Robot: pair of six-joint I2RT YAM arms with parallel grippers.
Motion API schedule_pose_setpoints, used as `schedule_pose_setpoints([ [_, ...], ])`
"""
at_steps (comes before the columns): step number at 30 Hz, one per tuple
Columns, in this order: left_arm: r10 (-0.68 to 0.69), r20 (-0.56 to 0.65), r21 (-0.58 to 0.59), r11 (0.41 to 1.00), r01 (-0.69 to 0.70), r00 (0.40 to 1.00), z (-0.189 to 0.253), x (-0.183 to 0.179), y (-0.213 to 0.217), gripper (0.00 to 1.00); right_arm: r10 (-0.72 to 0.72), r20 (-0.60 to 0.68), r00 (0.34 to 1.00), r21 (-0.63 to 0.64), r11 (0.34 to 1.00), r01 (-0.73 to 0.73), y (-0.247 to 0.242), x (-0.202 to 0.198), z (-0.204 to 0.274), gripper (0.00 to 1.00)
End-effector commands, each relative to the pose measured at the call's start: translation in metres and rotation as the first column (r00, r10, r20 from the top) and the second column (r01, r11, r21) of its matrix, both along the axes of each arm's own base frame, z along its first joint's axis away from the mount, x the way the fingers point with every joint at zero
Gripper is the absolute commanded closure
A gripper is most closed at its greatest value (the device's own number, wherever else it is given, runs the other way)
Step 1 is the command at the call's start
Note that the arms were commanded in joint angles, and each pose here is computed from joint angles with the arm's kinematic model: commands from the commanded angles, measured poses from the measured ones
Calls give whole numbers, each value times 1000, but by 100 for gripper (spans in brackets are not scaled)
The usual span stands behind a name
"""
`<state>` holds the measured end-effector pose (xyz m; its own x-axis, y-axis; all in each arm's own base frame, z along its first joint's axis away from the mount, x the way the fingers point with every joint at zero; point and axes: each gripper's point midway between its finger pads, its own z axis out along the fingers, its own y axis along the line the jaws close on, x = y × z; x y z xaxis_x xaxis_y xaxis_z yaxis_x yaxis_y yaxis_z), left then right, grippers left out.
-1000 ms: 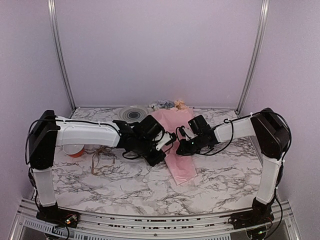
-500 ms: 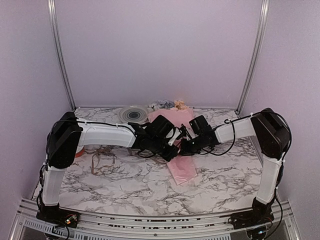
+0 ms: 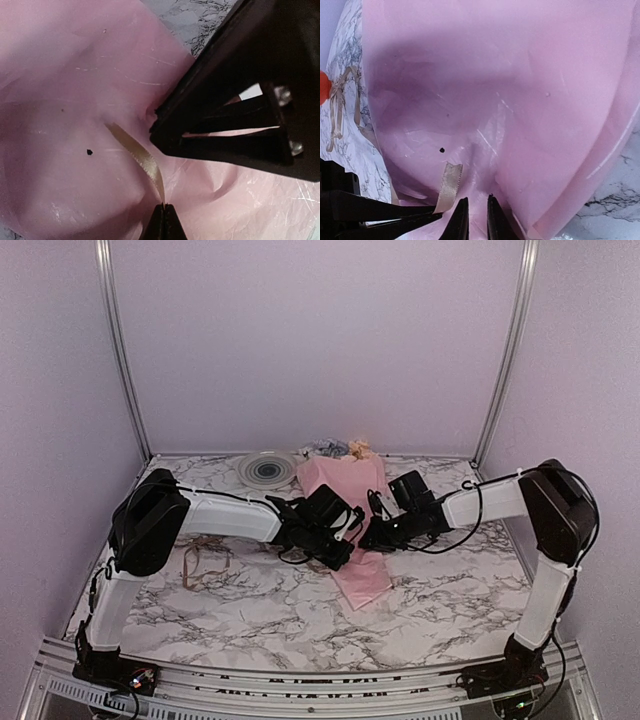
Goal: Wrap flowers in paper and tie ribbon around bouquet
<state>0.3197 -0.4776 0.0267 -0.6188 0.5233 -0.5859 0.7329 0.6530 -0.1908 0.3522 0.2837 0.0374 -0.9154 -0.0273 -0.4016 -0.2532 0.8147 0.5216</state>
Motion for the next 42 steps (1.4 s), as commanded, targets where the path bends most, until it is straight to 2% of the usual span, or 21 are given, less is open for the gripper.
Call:
schedule_pose_setpoints([
  [1,20,-43,58,998,-17,999,-24,0,11,100,-55,39,998,25,998,54,-19,12,28,85],
  [2,19,-40,57,998,-17,999,-23,0,11,100,-70,50,996,27,997,69,-27,17,33,83],
  [4,17,-37,56,998,-15,999,-23,0,11,100,-96,73,993,41,995,93,-46,25,42,71],
  [8,11,-40,56,998,-9,999,-23,-1,10,100,-65,137,988,27,998,62,-62,31,54,35],
  [11,12,-42,55,998,-9,999,-23,-1,10,100,-25,109,994,-4,1000,26,-62,31,44,22],
  [12,13,-41,55,998,-11,999,-23,0,10,100,-19,93,995,-7,1000,19,-62,32,40,8],
  [13,12,-42,56,998,-10,999,-23,-1,10,100,-14,77,997,-5,1000,14,-61,32,35,1],
  [18,13,-40,55,998,-10,999,-22,-1,10,100,21,13,1000,69,997,-22,-50,28,20,1],
  [26,11,-35,58,998,-9,999,-22,0,11,100,70,-78,995,222,974,-51,-28,16,2,34],
  [31,13,-31,62,998,-11,999,-23,1,12,100,92,-112,989,315,948,-52,-18,11,0,46],
  [36,16,-28,67,998,-14,999,-24,1,13,100,110,-112,988,371,927,-61,-11,10,6,72],
  [40,12,-18,63,998,-11,1000,-19,2,12,100,119,-114,986,392,918,-66,-9,10,8,99],
  [42,8,-2,58,998,-8,1000,-12,3,12,100,117,-114,987,392,918,-63,-9,11,8,100],
])
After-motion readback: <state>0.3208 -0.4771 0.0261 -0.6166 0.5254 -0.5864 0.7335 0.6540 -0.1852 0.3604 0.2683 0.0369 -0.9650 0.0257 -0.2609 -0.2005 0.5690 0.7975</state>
